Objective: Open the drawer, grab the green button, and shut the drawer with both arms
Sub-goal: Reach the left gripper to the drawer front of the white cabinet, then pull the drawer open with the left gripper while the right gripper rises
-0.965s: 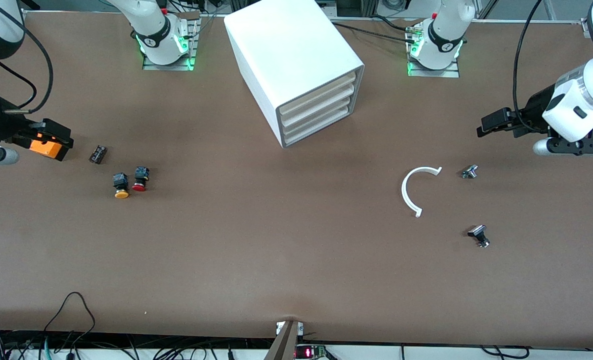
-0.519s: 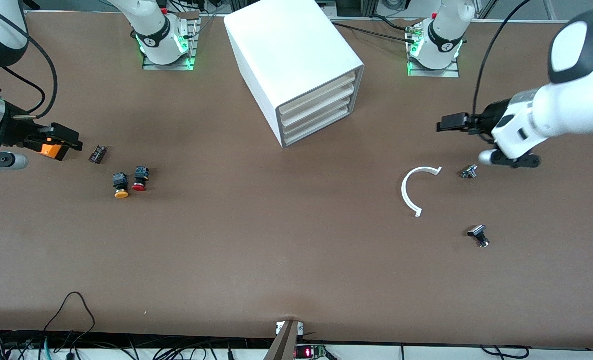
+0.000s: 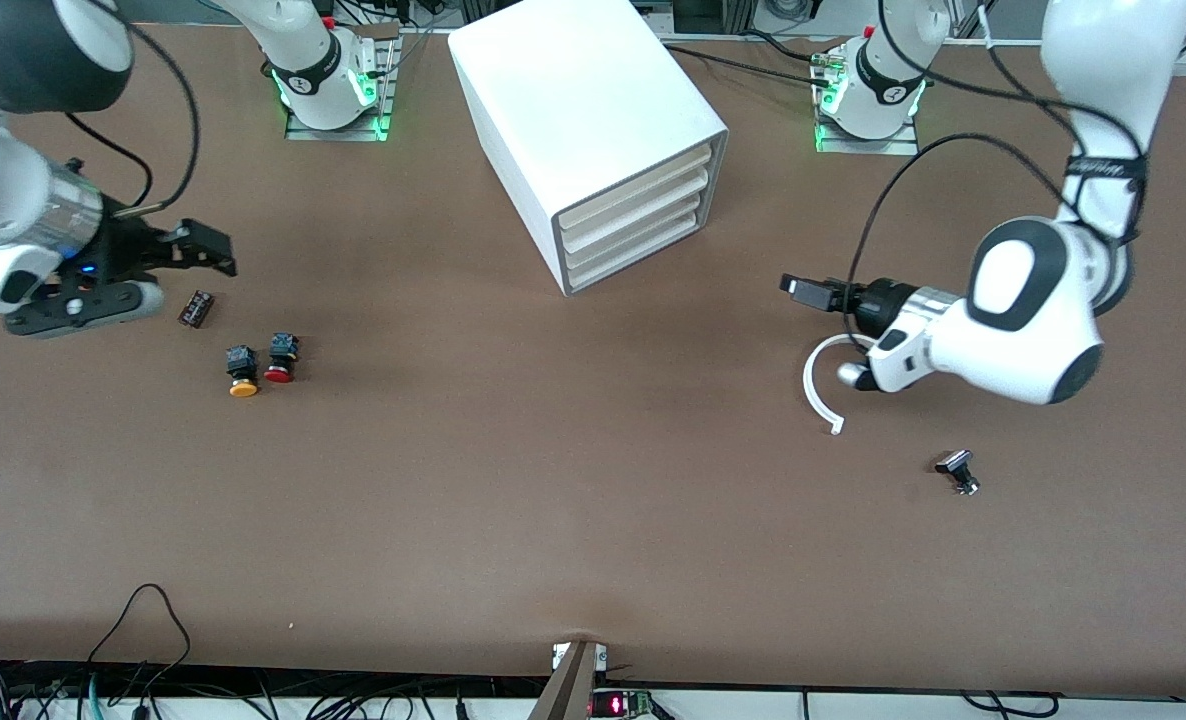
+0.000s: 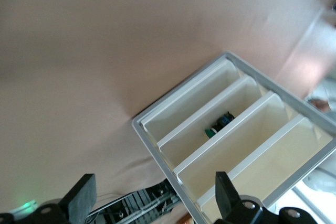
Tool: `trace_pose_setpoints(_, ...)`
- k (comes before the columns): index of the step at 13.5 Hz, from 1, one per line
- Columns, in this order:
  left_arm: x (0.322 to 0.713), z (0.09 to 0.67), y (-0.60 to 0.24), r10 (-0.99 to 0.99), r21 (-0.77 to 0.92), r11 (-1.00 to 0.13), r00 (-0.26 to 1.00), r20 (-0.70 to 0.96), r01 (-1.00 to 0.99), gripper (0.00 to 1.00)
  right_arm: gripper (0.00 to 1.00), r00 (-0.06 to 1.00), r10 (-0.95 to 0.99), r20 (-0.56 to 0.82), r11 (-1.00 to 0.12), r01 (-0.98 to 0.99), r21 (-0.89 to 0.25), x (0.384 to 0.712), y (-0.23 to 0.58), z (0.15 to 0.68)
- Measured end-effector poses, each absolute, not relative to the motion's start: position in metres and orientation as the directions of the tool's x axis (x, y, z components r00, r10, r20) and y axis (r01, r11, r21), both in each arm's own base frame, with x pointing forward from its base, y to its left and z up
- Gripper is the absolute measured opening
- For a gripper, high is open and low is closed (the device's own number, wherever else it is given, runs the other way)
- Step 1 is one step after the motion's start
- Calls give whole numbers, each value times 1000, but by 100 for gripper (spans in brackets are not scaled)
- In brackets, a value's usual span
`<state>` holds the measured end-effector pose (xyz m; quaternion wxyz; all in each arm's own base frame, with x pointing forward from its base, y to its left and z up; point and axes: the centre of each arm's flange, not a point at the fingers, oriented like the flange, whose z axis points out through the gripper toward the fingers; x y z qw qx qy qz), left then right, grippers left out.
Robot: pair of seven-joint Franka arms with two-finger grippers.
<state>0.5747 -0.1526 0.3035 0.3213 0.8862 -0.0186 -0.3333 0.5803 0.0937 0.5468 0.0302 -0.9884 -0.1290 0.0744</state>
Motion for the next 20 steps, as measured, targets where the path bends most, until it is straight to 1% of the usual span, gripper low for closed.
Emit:
trace_pose_setpoints(3,553,249,-187,-403,713,-692,762,-507,108,100,100,940,310,-142,-951,304,-62,576,115,548)
trace_pose_setpoints(5,533,223,-208,-473,781,-622,769,-430,55,100,100,932,330,-148,-943,330,-26,575,121,548)
trace_pose_setpoints(7,512,199,-228,-533,832,-554,777,-335,-21,100,100,928,340,-151,-940,341,-18,574,124,548)
trace_pose_setpoints(9,492,176,-244,-569,871,-485,783,-252,-73,100,100,926,343,-156,-939,344,-19,573,125,548)
trace_pose_setpoints(10,481,166,-250,-574,890,-451,787,-225,-75,99,100,925,346,-157,-938,347,-20,573,124,548)
trace_pose_setpoints(11,469,156,-256,-575,906,-417,792,-203,-70,95,100,920,358,-157,-933,359,-22,573,124,548)
trace_pose_setpoints(12,458,148,-262,-574,919,-388,798,-187,-64,95,100,914,375,-157,-926,376,-24,573,124,548)
trace_pose_setpoints(13,448,143,-267,-574,928,-369,799,-179,-58,89,100,906,392,-157,-919,393,-27,573,124,548)
trace_pose_setpoints(14,440,141,-272,-577,933,-355,797,-176,-52,79,100,902,403,-156,-915,403,-28,573,123,548)
trace_pose_setpoints(15,434,140,-276,-580,936,-349,795,-179,-44,79,100,900,407,-156,-913,407,-29,573,123,548)
trace_pose_setpoints(16,430,139,-279,-585,937,-348,790,-182,-41,72,100,899,409,-156,-912,410,-28,573,123,548)
trace_pose_setpoints(17,426,139,-282,-591,938,-345,786,-183,-41,61,100,897,413,-157,-910,414,-25,573,124,548)
trace_pose_setpoints(18,423,139,-285,-596,939,-343,782,-184,-41,61,100,895,418,-158,-907,420,-22,573,124,548)
trace_pose_setpoints(20,417,137,-292,-600,936,-349,779,-183,-49,48,100,877,455,-155,-889,457,-25,573,124,549)
